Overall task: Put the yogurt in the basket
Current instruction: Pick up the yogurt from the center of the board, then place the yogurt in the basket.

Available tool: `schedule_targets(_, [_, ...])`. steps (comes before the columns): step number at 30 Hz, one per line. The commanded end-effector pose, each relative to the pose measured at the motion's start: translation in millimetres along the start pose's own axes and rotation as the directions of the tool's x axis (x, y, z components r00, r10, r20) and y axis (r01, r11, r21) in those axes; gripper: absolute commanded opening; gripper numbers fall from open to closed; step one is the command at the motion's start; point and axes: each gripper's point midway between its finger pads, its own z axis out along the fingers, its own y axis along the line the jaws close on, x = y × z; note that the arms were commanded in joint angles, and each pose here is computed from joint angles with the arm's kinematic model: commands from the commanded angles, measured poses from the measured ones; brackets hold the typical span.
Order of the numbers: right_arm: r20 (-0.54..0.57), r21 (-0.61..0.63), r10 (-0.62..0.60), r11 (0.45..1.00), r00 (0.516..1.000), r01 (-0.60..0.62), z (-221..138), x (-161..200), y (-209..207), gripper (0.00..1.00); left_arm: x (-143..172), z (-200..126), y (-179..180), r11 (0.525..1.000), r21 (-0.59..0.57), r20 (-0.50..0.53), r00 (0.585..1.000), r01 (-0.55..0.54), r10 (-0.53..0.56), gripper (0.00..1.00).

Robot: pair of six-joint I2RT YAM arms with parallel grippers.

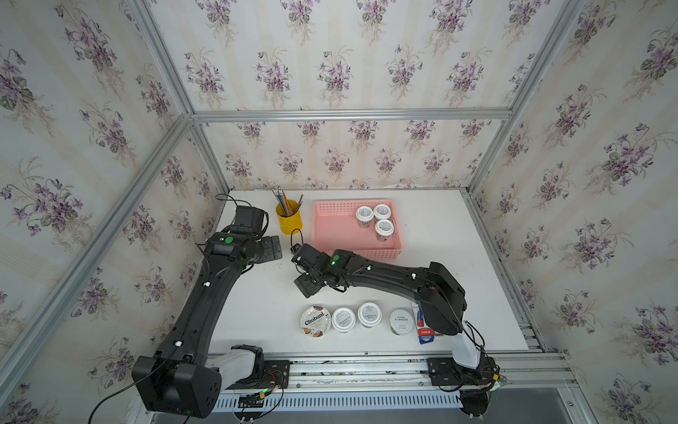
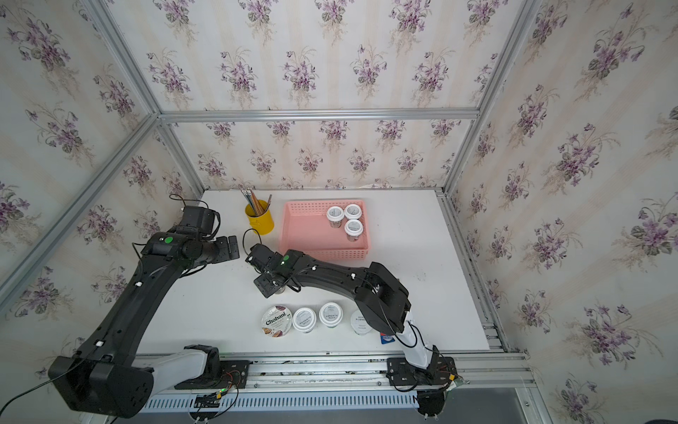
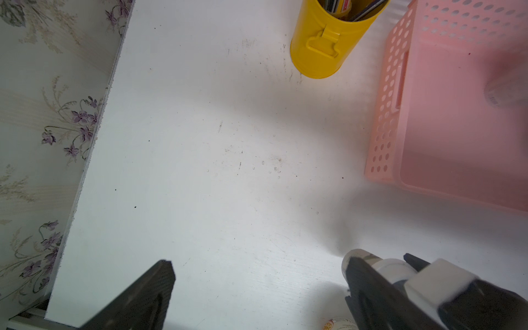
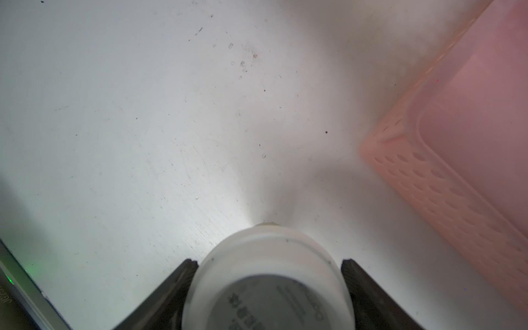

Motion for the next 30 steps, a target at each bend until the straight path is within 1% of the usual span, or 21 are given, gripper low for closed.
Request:
schedule_targets(1, [0.007,0.018,-0.006,1.0,1.0,0.006,-13.8,-3.8,-5.1,0.81,-3.6,-4.6,-1.6,1.0,0.014,0.017,1.0,0.0,-0.001,0.99])
schedule_targets(6, [0.017,0.032,-0.003,0.999,1.0,0.002,-24.6,-8.6,-14.0,0.81,-2.7,-6.7,1.1,1.0,0.004,0.022,1.0,-0.001,0.001,0.99])
schedule_targets(10, [0.033,0.047,0.009,0.999,0.999,-0.01,-35.9,-15.0,-25.7,0.81,-2.5,-6.3,-3.9,0.999,0.033,0.021,1.0,-0.004,0.003,0.99])
schedule_targets(18, [0.065,0.094,0.058,0.994,0.996,-0.064,-60.7,-27.9,-67.5,0.82,-6.1,2.8,-14.3,0.998,0.06,-0.011,1.0,-0.009,0.01,0.99])
schedule_targets(23, [0.108,0.128,0.1,0.985,0.989,-0.113,-72.3,-43.5,-105.6,0.82,-18.7,-0.1,-34.2,0.993,0.109,0.013,0.999,-0.047,0.046,0.99])
schedule_targets(27, [0.131,0.148,0.129,0.978,0.983,-0.148,-70.4,-55.2,-133.1,0.82,-23.8,3.2,-55.4,0.989,0.116,0.011,0.995,-0.095,0.095,0.99])
schedule_targets(30, [0.147,0.136,0.162,0.974,0.976,-0.182,-63.5,-64.6,-152.5,0.82,-27.2,8.5,-72.5,0.983,0.121,0.001,0.99,-0.141,0.142,0.99])
